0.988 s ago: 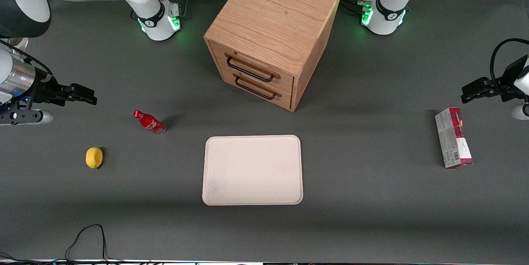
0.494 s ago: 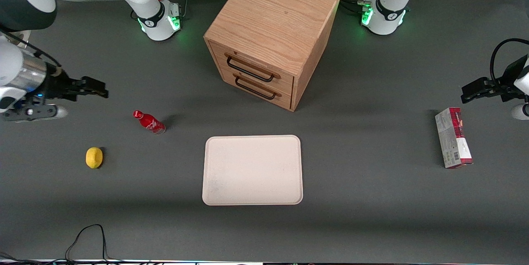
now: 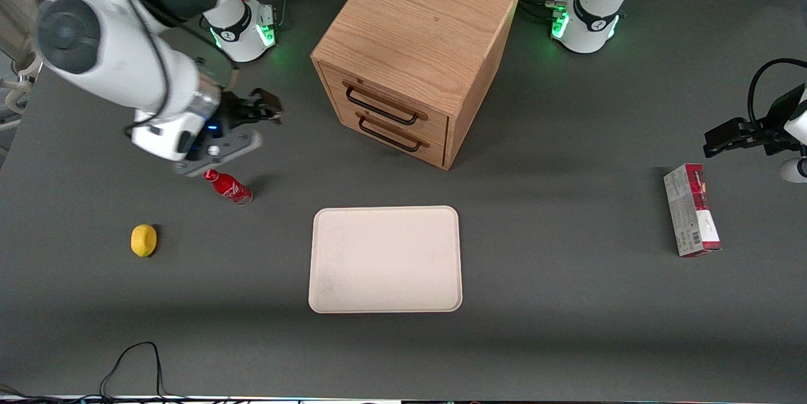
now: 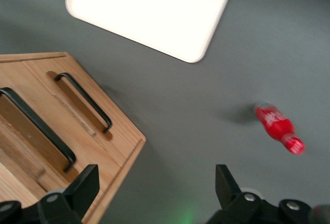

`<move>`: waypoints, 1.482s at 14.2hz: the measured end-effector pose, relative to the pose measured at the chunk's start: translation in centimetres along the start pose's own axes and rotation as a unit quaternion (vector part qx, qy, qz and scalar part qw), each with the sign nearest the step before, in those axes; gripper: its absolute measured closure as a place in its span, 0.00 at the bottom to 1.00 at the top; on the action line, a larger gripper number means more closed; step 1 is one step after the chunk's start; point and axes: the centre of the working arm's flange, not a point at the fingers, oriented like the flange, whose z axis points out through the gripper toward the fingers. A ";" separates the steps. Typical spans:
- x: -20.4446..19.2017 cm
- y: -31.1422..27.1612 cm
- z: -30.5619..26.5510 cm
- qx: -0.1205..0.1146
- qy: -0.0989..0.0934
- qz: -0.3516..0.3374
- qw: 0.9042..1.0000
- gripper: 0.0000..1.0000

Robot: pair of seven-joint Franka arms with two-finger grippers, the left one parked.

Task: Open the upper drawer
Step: 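Move the right gripper toward the upper drawer's black handle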

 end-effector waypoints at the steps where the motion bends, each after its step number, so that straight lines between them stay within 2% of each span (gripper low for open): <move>1: 1.1 -1.4 1.1 0.005 -0.004 -0.012 1.000 0.00; 5: 4.7 -8.3 6.0 0.010 0.012 -0.076 0.997 0.00; 9: 5.8 -13.0 9.4 0.008 0.022 -0.158 0.987 0.00; 13: 6.0 -13.7 10.2 0.042 0.018 -0.230 0.972 0.00; 18: 6.0 -13.6 11.3 0.044 0.002 -0.294 0.955 0.00; 21: 5.8 -13.3 12.9 0.047 -0.026 -0.306 0.951 0.00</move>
